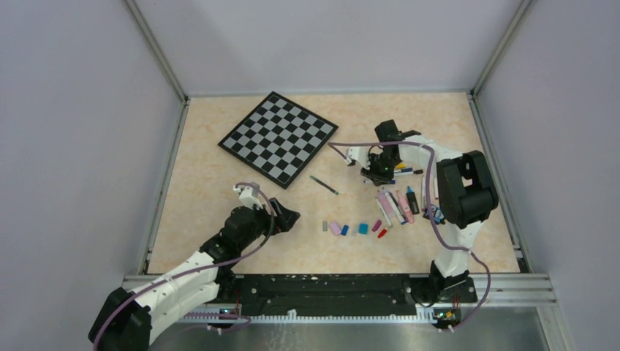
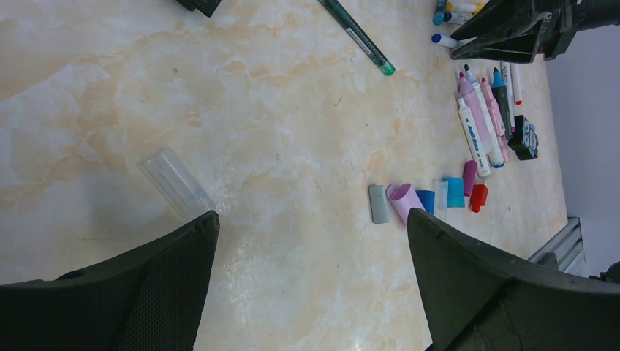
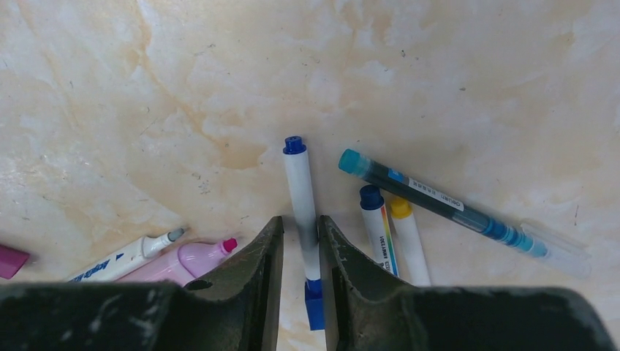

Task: Open the pen caps
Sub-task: Pick up the pen from the center of the board.

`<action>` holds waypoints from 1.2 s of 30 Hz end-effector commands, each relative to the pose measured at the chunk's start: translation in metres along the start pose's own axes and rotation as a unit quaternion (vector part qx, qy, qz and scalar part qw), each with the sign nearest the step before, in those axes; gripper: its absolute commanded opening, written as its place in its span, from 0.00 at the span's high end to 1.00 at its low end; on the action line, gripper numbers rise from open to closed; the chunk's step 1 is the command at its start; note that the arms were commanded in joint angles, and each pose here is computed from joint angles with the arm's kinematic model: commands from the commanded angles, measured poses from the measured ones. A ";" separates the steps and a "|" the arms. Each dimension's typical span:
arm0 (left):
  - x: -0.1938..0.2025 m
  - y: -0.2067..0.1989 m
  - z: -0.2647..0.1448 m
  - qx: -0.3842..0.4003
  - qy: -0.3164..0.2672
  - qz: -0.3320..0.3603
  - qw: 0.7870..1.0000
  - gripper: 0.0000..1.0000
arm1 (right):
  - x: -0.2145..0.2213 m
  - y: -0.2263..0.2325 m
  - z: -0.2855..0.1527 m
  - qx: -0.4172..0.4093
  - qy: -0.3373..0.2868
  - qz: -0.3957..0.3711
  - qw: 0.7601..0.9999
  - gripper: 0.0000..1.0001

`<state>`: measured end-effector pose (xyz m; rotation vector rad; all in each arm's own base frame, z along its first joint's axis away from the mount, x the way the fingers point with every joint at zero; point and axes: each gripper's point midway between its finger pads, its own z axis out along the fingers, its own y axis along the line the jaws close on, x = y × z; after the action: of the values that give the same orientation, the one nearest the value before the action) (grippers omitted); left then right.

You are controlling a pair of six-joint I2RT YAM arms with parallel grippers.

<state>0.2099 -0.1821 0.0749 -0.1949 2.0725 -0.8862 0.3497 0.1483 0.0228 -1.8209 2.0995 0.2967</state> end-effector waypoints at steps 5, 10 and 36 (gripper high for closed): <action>-0.008 -0.009 0.000 0.021 -0.016 -0.004 1.000 0.01 | -0.001 0.002 0.008 -0.006 0.008 -0.034 0.999 0.81; -0.007 -0.009 0.000 0.020 -0.015 -0.004 1.000 0.01 | 0.002 0.005 0.013 -0.013 0.013 -0.041 0.999 0.86; -0.009 -0.043 -0.008 0.123 -0.024 -0.005 0.992 0.01 | -0.060 -0.004 -0.073 0.134 -0.139 -0.072 0.978 1.00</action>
<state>0.2058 -0.1935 0.0852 -0.1678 2.0254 -0.9924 0.3532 0.1564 0.0721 -1.7649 1.8282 0.1600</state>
